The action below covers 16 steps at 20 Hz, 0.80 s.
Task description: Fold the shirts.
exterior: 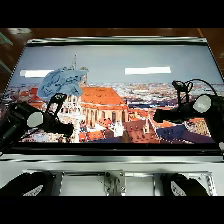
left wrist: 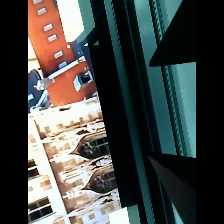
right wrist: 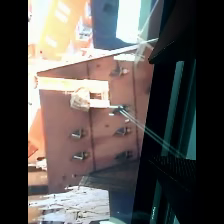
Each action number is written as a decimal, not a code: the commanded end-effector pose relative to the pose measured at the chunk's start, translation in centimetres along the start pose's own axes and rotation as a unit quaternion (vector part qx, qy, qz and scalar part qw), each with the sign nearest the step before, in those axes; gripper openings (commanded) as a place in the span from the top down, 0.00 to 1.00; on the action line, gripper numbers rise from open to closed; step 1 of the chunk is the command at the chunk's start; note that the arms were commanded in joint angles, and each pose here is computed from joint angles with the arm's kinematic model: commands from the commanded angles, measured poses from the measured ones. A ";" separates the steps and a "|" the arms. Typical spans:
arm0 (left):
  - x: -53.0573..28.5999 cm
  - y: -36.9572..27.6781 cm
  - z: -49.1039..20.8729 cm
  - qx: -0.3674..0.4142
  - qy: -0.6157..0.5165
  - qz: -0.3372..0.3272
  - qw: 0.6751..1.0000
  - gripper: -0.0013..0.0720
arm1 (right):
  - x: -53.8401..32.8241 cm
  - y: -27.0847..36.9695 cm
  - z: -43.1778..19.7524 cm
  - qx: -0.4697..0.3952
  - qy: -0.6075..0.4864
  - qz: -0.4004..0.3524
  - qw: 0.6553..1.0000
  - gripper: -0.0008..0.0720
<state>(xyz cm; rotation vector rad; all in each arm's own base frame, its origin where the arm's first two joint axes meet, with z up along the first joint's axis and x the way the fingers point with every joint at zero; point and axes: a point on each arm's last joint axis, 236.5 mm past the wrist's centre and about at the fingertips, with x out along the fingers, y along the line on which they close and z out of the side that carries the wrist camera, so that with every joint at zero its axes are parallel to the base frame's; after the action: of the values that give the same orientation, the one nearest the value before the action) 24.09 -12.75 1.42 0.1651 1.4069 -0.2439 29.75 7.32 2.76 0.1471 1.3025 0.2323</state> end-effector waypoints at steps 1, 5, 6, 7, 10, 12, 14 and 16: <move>0.1 -0.3 0.3 -0.001 -0.005 -0.005 1.000 0.18 | 0.0 1.2 0.4 0.008 -0.008 0.026 1.000 0.04; 0.7 -0.2 0.2 0.000 0.006 -0.002 1.000 0.18 | -0.1 2.0 0.5 0.014 -0.010 0.042 0.999 0.04; 0.9 -0.2 0.2 0.000 0.008 -0.002 1.000 0.18 | -0.1 2.0 0.6 0.015 -0.013 0.042 0.999 0.04; 0.9 -0.2 0.2 0.000 0.010 -0.001 1.000 0.18 | -0.1 2.0 0.6 0.016 -0.013 0.042 0.999 0.04; 1.0 -0.2 0.5 0.002 0.004 -0.001 1.000 0.18 | -0.1 2.0 0.7 0.016 -0.014 0.042 0.999 0.04; 0.8 1.0 4.6 -0.005 -0.075 0.015 0.997 0.14 | -0.1 2.0 1.2 0.016 -0.025 0.042 0.999 0.04; -0.7 3.9 9.8 -0.064 -0.148 0.018 0.987 0.00 | -0.2 2.0 1.9 0.018 -0.040 0.042 0.998 0.04; -2.1 9.1 14.3 -0.124 -0.181 0.036 0.975 0.00 | -0.2 2.2 2.5 0.021 -0.053 0.048 0.997 0.04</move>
<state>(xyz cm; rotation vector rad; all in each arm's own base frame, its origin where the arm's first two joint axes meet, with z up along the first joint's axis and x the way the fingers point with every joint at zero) 33.08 -11.19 2.90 0.0473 1.2023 -0.1370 31.11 9.21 3.77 0.2381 1.2352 0.2739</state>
